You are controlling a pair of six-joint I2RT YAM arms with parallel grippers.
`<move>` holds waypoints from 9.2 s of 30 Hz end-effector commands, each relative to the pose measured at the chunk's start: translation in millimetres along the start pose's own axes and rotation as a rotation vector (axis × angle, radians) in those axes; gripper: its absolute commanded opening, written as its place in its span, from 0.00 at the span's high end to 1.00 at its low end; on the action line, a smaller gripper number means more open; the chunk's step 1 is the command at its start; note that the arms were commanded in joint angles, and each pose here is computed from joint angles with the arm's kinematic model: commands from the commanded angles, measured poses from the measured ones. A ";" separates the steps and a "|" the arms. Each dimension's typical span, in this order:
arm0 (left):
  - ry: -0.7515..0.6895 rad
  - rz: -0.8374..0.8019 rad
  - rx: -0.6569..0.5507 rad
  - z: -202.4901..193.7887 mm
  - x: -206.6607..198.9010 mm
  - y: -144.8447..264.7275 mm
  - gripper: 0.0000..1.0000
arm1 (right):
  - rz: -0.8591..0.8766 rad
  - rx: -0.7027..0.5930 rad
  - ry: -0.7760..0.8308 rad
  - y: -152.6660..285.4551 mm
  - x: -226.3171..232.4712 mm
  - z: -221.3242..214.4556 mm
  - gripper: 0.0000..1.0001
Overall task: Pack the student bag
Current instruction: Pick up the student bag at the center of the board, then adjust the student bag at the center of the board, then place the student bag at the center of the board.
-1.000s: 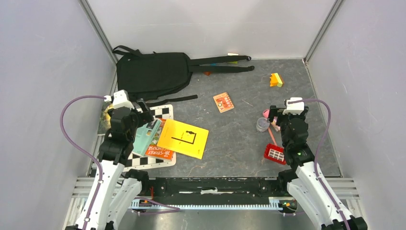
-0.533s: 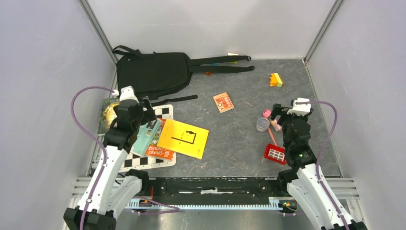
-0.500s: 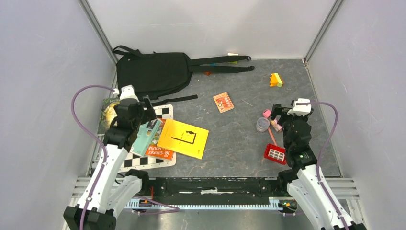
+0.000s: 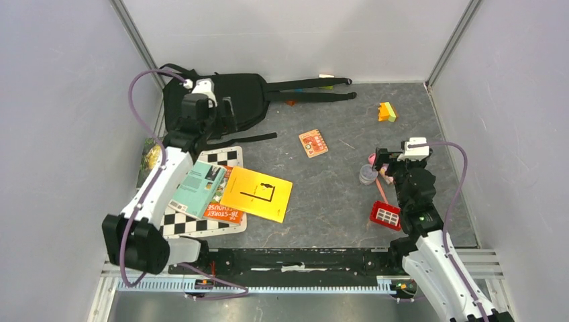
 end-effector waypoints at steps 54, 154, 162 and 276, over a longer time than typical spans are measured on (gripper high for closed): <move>-0.575 0.477 -0.039 50.0 -58.3 -193.8 0.98 | 0.080 0.047 -0.035 -0.5 13.2 14.8 0.02; -0.187 -0.677 -0.378 3.7 -90.4 106.1 0.98 | 1.611 -0.160 -0.687 99.8 305.8 99.5 0.05; -0.194 -0.707 -0.391 4.1 -92.1 112.9 0.98 | 1.437 -0.341 -0.692 64.7 313.4 150.1 0.02; 0.246 -0.229 -0.009 -81.3 -21.1 141.0 0.79 | 0.852 0.168 -0.166 -7.4 299.4 105.4 0.93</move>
Point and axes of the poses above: each gripper's point midway between its finger pads, its own y axis back along the fingers, its own x axis along the line the jaws close on, z = x × y, the point moved 5 cm from there along y, back along the fingers, and after that the axes turned 3 degrees about -y, right-handed, at the moved point
